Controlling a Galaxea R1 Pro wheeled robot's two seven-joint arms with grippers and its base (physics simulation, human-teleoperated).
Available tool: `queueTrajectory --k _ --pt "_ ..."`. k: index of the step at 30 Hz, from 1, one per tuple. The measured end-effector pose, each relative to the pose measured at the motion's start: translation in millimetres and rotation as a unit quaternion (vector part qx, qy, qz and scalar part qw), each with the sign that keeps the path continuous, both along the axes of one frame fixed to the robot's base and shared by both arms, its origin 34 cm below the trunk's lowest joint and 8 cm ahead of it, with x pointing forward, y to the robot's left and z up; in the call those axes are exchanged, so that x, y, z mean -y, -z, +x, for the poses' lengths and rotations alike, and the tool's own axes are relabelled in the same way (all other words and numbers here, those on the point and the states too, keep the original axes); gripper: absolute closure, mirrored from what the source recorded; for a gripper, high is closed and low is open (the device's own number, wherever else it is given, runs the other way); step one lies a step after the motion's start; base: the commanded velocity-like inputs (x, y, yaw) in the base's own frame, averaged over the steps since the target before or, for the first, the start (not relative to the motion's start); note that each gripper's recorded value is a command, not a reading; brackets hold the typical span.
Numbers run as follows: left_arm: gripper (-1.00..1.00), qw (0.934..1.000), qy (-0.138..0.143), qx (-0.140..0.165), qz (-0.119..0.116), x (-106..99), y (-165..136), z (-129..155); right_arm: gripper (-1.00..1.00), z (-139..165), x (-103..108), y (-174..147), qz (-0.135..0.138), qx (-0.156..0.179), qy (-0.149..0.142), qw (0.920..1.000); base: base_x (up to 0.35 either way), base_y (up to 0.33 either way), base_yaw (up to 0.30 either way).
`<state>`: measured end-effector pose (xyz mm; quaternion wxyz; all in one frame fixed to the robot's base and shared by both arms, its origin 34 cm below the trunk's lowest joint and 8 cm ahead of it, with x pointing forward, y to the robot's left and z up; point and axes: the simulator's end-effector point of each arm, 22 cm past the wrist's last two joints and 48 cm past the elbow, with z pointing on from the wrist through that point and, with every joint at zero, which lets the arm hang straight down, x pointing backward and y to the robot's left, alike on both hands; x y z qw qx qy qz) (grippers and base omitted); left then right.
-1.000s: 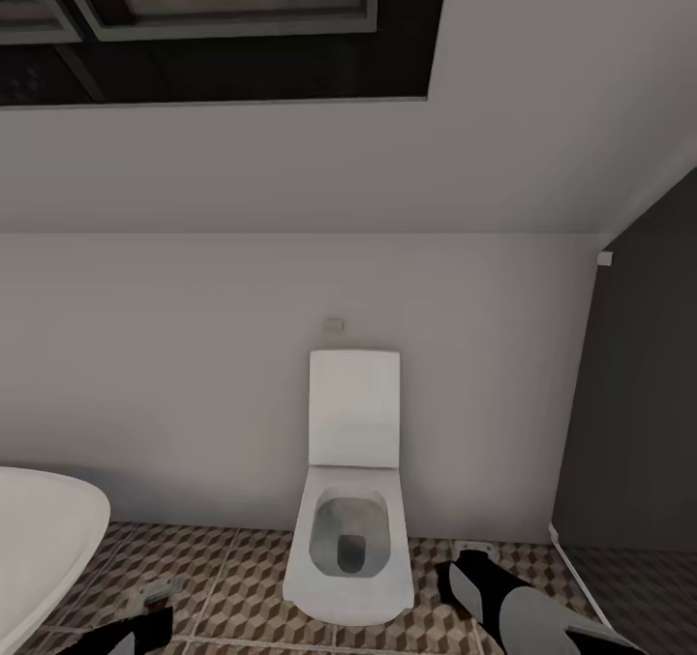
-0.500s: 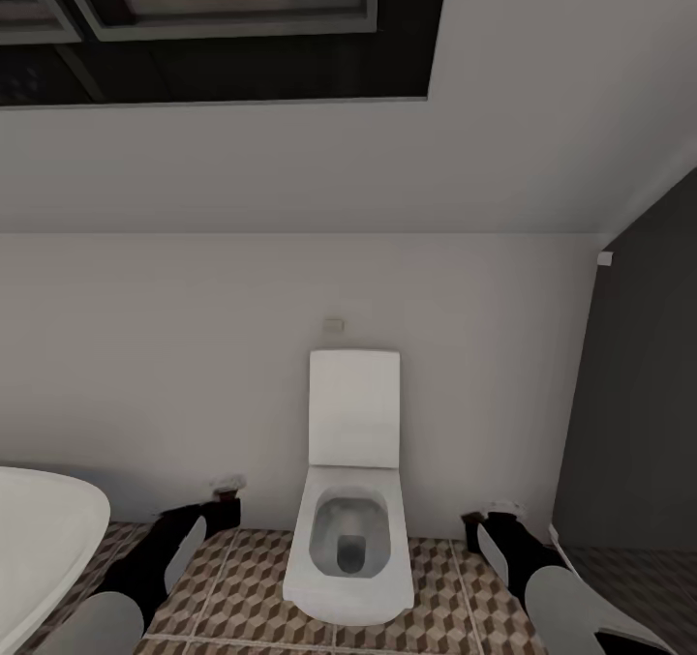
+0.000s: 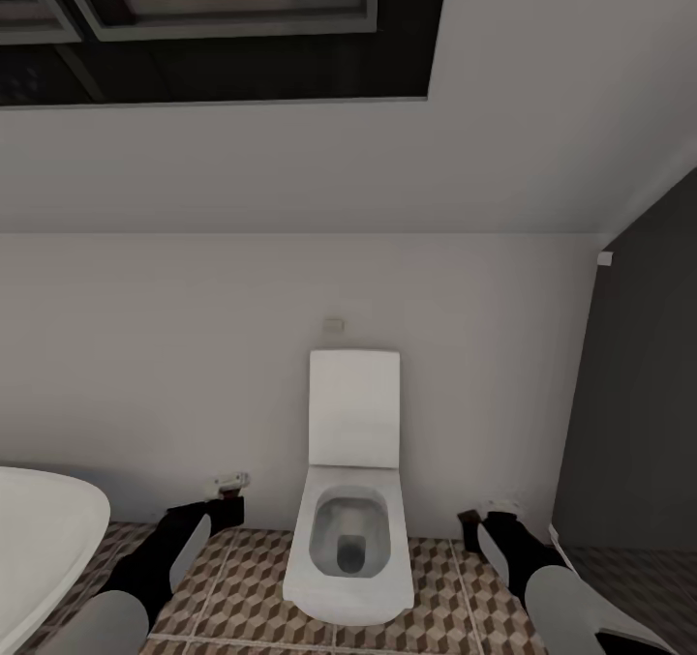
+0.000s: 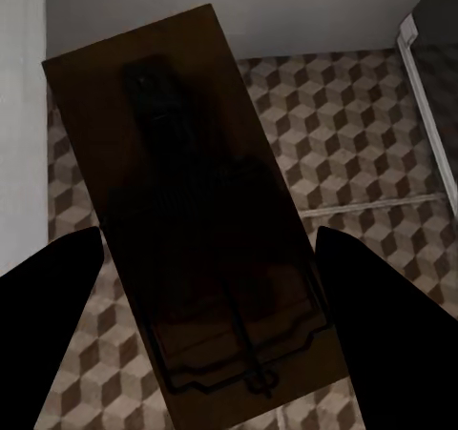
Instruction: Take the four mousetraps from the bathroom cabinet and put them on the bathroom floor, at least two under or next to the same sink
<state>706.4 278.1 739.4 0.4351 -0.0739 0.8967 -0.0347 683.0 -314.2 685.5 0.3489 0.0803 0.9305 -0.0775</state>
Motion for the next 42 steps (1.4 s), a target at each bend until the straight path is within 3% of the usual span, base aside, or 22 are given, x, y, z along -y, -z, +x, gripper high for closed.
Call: queueTrajectory --k 7,35,38,39,42 --pt "1.0 1.0 0.001 0.001 0.004 2 -1 0 1.0 3 -10 -3 -0.024 0.0 -0.028 0.9993 0.0 0.0 0.0" --pt "1.0 0.9999 0.002 -0.01 0.003 3 60 -10 1.0 -3 -13 51 -0.025 0.0 -0.032 0.9992 0.0 0.0 0.0" --pt "1.0 0.9999 0.003 -0.009 0.005 2 65 -11 1.0 -1 -9 53 -0.029 0.011 -0.029 0.9991 0.0 0.0 0.0" --pt "1.0 0.9999 0.003 -0.01 0.004 2 68 -11 1.0 6 -10 49 -0.032 0.033 -0.03 0.9985 0.0 0.0 0.0" --pt "1.0 0.9999 0.002 -0.011 0.004 2 75 -13 1.0 10 -9 50 -0.033 0.056 -0.028 0.9975 0.0 0.0 0.0"
